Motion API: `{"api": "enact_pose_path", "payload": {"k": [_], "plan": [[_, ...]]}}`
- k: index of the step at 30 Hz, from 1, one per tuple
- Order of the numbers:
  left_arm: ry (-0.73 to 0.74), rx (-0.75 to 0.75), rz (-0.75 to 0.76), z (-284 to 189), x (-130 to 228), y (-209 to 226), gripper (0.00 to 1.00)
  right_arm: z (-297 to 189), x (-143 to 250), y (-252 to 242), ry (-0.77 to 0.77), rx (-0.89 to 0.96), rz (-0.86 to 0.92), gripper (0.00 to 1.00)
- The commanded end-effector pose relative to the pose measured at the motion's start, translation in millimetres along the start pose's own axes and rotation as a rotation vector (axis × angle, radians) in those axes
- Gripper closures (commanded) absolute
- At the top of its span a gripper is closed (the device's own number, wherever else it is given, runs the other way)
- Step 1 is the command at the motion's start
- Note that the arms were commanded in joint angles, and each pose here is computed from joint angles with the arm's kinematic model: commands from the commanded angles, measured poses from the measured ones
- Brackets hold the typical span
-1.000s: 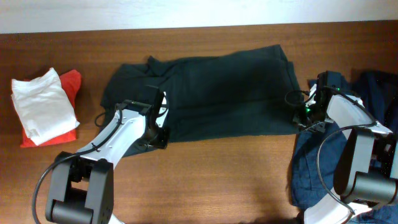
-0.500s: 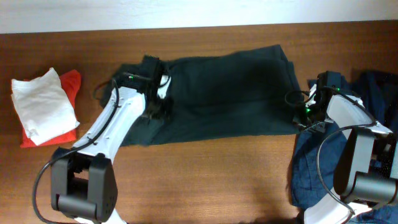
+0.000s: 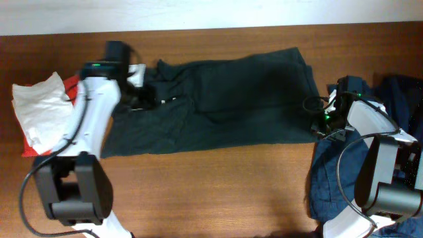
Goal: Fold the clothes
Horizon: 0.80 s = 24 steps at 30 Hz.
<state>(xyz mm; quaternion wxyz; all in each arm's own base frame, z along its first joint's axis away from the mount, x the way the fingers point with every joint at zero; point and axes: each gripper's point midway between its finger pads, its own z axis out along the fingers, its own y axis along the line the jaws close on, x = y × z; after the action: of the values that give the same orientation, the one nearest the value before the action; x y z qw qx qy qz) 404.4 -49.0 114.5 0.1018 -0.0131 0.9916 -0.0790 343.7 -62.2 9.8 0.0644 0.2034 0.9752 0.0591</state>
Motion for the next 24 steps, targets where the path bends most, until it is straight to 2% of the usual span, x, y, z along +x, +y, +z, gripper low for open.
{"api": "enact_pose_path", "payload": {"k": [1,2,4,7,11,15,18,19,20,21,22,24], "plan": [[0.094,-0.070,-0.286,-20,30,72,0.23,2,6,-2,0.022,0.006,-0.003,0.76],[0.135,-0.079,-0.346,-21,43,91,0.16,2,9,-3,0.036,0.008,-0.002,0.75],[0.201,-0.093,-0.409,-7,70,112,0.15,1,18,-4,0.072,0.015,0.003,0.75],[0.245,-0.190,-0.401,31,102,133,0.16,0,29,-6,0.114,0.022,0.008,0.75],[0.212,-0.221,-0.396,61,114,142,0.23,0,31,-7,0.124,0.024,0.011,0.75],[0.204,-0.215,-0.396,70,119,142,0.45,0,30,-7,0.120,0.024,0.010,0.75],[0.199,-0.242,-0.392,69,118,147,0.85,0,29,-7,0.118,0.024,0.010,0.75],[0.203,-0.250,-0.391,68,119,148,0.88,0,29,-7,0.117,0.024,0.010,0.75],[0.211,-0.261,-0.391,68,121,149,0.96,0,29,-7,0.117,0.023,0.010,0.76],[0.234,-0.286,-0.389,65,127,152,1.00,0,31,-7,0.124,0.025,0.012,0.82],[0.268,-0.319,-0.401,61,137,157,1.00,-1,34,-8,0.135,0.027,0.013,0.96],[0.336,-0.344,-0.434,53,155,165,1.00,-2,40,-8,0.162,0.031,0.021,0.96]]}}
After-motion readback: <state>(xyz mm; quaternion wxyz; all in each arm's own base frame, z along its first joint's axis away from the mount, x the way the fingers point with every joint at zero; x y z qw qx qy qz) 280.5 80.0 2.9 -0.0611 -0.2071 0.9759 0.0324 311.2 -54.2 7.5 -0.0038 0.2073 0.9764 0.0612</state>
